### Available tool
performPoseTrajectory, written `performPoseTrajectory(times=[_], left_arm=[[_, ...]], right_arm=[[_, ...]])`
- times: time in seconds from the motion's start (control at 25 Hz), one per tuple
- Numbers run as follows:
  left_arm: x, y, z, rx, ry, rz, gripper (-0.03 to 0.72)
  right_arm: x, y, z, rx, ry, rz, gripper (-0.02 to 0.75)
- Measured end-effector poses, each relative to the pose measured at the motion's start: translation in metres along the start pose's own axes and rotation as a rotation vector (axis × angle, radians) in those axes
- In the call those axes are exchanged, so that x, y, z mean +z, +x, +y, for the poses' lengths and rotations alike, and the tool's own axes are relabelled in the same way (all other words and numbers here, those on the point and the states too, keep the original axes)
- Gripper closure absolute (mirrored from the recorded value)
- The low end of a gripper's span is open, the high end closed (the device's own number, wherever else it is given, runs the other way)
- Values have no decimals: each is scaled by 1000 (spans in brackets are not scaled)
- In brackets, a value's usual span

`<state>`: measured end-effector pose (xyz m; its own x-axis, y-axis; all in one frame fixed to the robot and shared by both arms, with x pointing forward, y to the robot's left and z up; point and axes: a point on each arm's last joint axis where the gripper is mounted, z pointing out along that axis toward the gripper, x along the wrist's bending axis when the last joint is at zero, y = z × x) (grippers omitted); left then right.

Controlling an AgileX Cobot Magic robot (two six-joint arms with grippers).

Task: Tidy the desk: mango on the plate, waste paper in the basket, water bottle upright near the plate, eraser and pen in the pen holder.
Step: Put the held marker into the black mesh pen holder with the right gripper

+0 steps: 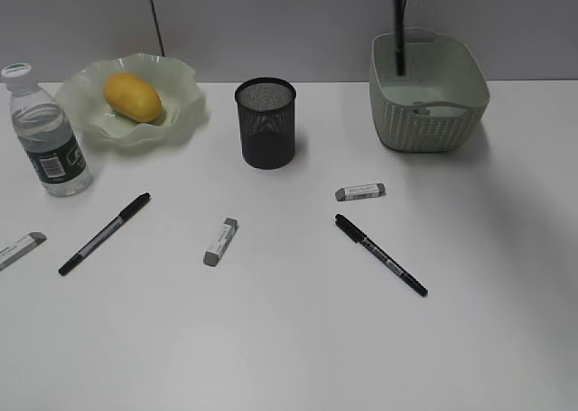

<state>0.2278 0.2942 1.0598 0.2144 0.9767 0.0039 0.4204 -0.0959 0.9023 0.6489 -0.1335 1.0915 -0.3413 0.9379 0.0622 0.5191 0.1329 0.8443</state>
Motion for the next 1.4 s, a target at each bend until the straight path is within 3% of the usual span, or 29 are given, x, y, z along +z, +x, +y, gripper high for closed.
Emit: performPoseTrajectory(times=[0.2, 0.36, 0.56, 0.88, 0.96, 1.2, 1.4], left_arm=[[0, 0, 0, 0, 0, 0, 189], [0, 0, 0, 0, 0, 0, 189], [0, 0, 0, 0, 0, 0, 189], [0, 0, 0, 0, 0, 0, 189], [0, 0, 0, 0, 0, 0, 189], [0, 0, 0, 0, 0, 1, 189], [0, 0, 0, 0, 0, 1, 189]], right_arm=[[11, 54, 7, -55, -209, 116, 593], [33, 78, -5, -65, -278, 168, 594], [66, 92, -28, -80, -306, 192, 594], [108, 92, -67, -86, -270, 187, 591], [112, 92, -71, -88, -260, 185, 561], [112, 92, -71, -88, -257, 185, 300], [112, 91, -75, -94, -196, 179, 258]])
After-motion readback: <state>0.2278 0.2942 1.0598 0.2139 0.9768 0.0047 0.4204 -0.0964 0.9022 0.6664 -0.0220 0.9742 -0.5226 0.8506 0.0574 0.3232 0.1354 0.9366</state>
